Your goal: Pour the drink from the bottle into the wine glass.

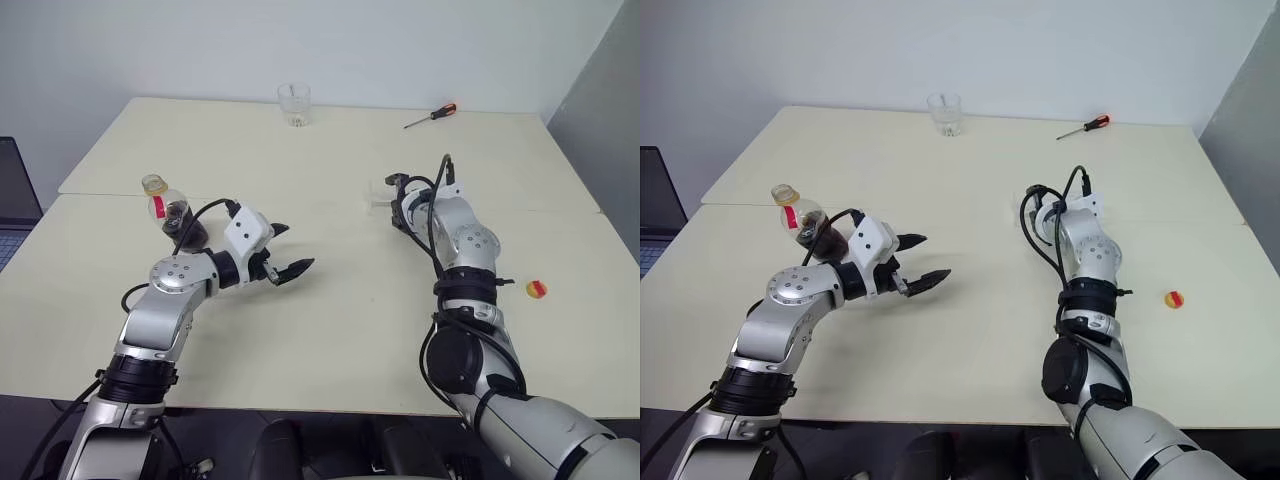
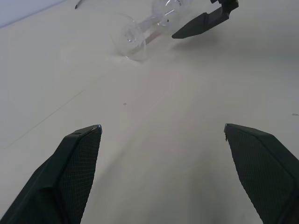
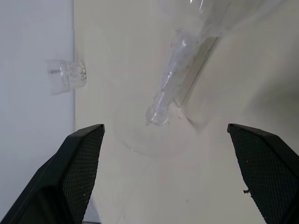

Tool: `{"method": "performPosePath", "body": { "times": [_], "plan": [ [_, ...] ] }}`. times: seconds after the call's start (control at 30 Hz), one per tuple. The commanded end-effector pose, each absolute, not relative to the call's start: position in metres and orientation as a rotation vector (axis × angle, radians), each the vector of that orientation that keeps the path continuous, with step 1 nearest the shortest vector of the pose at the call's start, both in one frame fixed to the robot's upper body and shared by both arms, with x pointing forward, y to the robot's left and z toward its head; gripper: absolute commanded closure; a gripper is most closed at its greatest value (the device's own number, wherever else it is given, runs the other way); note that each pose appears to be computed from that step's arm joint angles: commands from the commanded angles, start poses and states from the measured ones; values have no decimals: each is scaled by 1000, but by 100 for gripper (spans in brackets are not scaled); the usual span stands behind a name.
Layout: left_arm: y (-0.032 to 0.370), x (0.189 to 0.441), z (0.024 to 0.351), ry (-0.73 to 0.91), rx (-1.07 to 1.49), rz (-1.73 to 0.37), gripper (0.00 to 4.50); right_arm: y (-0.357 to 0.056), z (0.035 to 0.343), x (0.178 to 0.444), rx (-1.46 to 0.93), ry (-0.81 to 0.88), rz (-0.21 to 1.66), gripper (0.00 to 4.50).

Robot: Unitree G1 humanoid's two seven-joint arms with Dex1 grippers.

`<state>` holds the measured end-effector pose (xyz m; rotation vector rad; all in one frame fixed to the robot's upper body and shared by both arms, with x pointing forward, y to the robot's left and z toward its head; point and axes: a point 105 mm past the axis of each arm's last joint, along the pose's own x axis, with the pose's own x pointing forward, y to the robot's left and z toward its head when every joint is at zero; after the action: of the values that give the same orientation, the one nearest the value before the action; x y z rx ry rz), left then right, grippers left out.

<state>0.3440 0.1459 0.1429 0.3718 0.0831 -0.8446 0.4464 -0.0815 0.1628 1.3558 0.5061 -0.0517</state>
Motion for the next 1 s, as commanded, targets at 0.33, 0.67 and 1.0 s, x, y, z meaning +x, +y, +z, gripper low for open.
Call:
{"method": "performPosePath", "body": {
  "times": [0.33, 0.67, 1.0],
  "plan": [
    [148, 344, 157, 21, 402, -814, 2, -72, 177, 461, 1409, 413, -81, 0],
    [147, 347, 159, 17, 407, -809, 2, -82, 176, 471, 1426, 347, -162, 0],
    [146, 344, 160, 16, 410, -807, 2, -85, 164, 477, 1423, 325, -213, 0]
  ]
}}
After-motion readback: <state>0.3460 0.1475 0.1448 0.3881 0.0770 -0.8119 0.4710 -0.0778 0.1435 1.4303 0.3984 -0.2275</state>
